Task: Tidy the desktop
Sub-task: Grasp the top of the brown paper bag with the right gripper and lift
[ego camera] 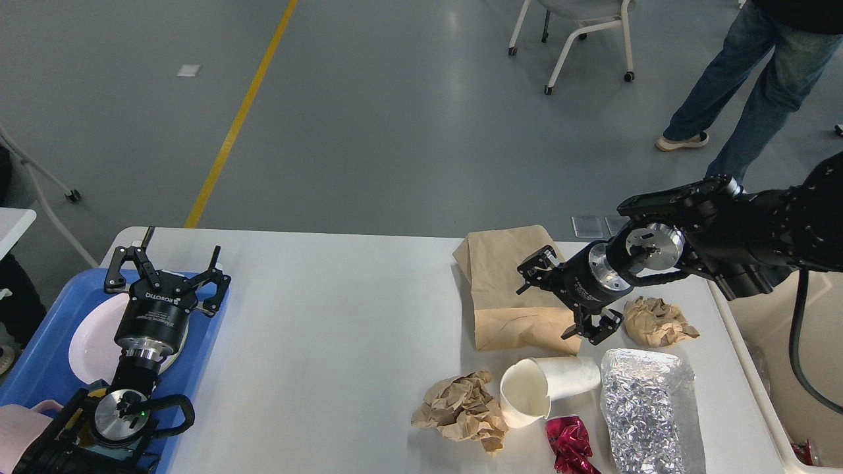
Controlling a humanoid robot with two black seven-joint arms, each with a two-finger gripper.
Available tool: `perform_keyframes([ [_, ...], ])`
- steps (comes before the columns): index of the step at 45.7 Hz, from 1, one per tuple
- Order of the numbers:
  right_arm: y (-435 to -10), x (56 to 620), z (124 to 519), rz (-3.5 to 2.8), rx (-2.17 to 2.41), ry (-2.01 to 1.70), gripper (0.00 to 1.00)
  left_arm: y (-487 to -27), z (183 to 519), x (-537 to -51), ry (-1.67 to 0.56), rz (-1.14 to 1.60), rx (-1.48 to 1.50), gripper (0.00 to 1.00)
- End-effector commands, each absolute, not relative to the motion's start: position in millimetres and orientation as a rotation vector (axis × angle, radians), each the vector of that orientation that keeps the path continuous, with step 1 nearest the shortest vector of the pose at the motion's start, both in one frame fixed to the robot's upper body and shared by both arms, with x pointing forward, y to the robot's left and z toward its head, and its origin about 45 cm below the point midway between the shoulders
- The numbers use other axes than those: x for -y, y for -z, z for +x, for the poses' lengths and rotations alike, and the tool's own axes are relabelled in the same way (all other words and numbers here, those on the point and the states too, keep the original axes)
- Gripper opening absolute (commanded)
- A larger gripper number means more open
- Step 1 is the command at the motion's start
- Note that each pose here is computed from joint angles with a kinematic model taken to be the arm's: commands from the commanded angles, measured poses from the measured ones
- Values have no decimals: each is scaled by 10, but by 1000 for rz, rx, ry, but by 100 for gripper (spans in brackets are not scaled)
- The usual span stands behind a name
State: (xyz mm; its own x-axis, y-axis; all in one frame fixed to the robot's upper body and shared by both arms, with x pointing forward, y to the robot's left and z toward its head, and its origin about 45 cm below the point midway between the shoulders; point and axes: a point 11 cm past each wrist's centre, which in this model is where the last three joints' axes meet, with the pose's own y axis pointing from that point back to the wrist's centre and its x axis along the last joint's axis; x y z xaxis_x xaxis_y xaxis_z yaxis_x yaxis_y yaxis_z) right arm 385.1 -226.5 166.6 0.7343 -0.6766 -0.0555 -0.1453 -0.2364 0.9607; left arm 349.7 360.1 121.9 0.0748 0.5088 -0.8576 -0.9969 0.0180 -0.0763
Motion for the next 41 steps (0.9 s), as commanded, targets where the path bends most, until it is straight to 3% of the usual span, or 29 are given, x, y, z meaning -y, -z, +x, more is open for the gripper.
perform_keyframes([
  [1, -1530, 2200, 3845, 1779, 767, 649, 100, -1219, 3498, -3601, -1361, -847, -754, 97],
  [16, -1092, 2278, 3913, 1725, 1017, 711, 100, -1219, 3498, -3601, -1361, -847, -754, 96],
  [21, -1008, 2241, 3909, 1720, 1016, 696, 85, -1219, 3498, -3601, -1361, -847, -754, 96],
  [23, -1000, 2242, 3909, 1717, 1020, 694, 73, -1219, 3498, -3601, -1361, -847, -754, 96],
  [27, -988, 2236, 3892, 1716, 1016, 697, 37, -1219, 3498, -3600, -1361, -845, -753, 96],
  [30, -983, 2230, 3881, 1718, 1006, 696, 0, -1219, 3498, -3601, -1361, -847, -754, 96],
  [41, -1000, 2254, 3904, 1719, 1022, 701, 0, -1225, 3503, -3600, -1360, -848, -753, 97],
])
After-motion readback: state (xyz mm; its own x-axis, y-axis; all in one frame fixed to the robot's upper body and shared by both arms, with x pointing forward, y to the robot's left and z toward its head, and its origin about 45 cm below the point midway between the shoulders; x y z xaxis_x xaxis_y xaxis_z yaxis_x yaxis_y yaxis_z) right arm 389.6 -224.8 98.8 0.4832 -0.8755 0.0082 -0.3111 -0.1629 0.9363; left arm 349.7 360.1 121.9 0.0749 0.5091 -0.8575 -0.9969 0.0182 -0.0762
